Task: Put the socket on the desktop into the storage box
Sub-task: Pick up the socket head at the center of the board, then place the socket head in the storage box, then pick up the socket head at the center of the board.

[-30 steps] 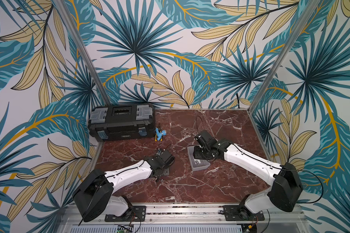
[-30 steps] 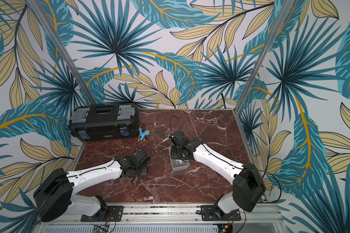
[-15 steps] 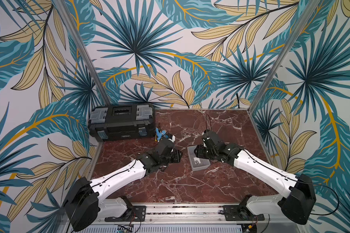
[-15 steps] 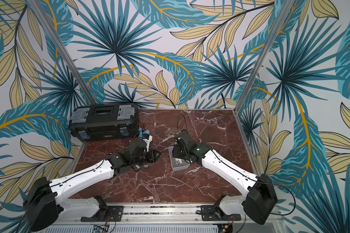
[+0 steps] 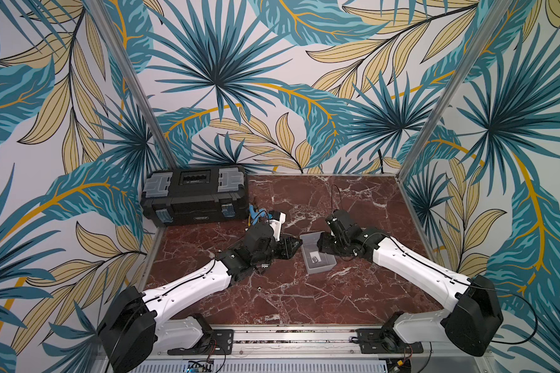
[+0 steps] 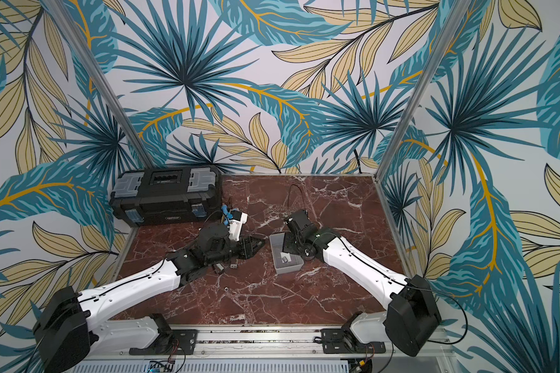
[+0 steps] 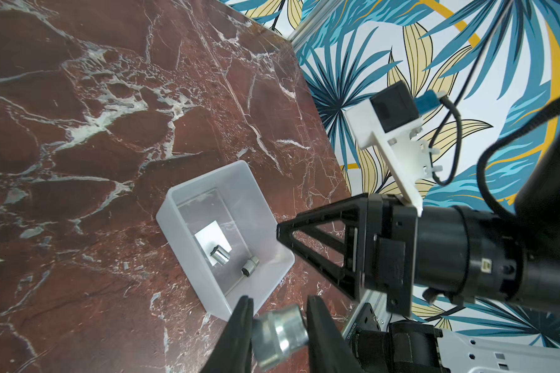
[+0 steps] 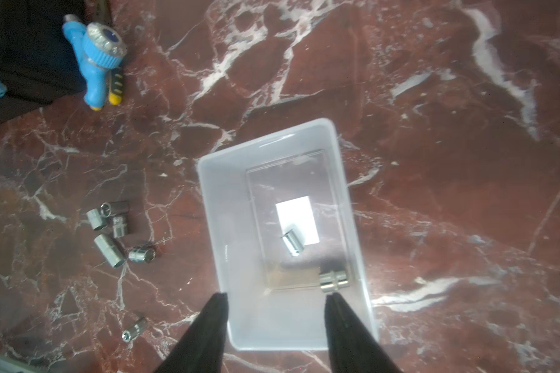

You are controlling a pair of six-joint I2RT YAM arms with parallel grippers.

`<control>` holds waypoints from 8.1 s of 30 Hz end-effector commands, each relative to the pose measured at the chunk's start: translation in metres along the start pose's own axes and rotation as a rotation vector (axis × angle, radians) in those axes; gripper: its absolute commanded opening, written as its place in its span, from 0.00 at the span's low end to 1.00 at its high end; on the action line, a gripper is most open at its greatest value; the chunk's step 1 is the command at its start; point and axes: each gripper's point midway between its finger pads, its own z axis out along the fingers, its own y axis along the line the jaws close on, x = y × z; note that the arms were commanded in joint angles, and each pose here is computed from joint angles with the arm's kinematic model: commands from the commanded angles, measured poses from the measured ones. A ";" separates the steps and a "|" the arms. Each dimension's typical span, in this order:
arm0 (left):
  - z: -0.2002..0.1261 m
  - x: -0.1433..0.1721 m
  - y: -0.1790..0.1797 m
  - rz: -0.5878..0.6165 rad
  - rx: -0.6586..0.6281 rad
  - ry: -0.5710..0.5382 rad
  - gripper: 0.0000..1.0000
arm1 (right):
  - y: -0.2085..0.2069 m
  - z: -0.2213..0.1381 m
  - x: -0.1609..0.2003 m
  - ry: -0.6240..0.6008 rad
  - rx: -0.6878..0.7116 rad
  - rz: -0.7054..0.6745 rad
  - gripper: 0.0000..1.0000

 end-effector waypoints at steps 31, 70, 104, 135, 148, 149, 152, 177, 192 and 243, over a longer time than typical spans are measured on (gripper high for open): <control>0.006 0.054 0.038 0.042 -0.085 0.077 0.00 | -0.039 0.058 0.016 0.179 0.070 0.000 0.45; 0.023 0.040 0.010 0.043 0.017 0.078 0.00 | 0.009 -0.030 0.008 -0.066 0.065 -0.071 0.48; 0.066 0.012 0.023 -0.306 -0.143 0.065 0.00 | 0.025 -0.045 0.028 -0.112 -0.172 0.011 0.47; 0.052 -0.015 0.009 -0.216 -0.195 -0.024 0.81 | 0.050 -0.048 0.026 -0.125 -0.190 -0.063 0.47; -0.133 -0.016 0.151 -0.117 -0.736 -0.239 0.69 | 0.170 -0.004 0.110 -0.002 -0.203 -0.417 0.48; -0.143 -0.013 0.156 -0.123 -0.745 -0.246 0.66 | 0.182 0.003 0.121 0.016 -0.195 -0.459 0.48; -0.160 -0.001 0.167 -0.157 -0.751 -0.253 0.60 | 0.201 0.023 0.147 0.072 -0.171 -0.523 0.48; -0.150 0.031 0.193 -0.291 -0.710 -0.218 0.52 | 0.202 0.086 0.199 0.209 -0.035 -0.617 0.45; -0.142 0.033 0.191 -0.299 -0.666 -0.207 0.49 | 0.199 0.101 0.205 0.214 -0.004 -0.617 0.28; -0.113 0.045 0.180 -0.281 -0.530 -0.103 0.54 | 0.192 0.017 0.137 -0.018 -0.142 -0.445 0.00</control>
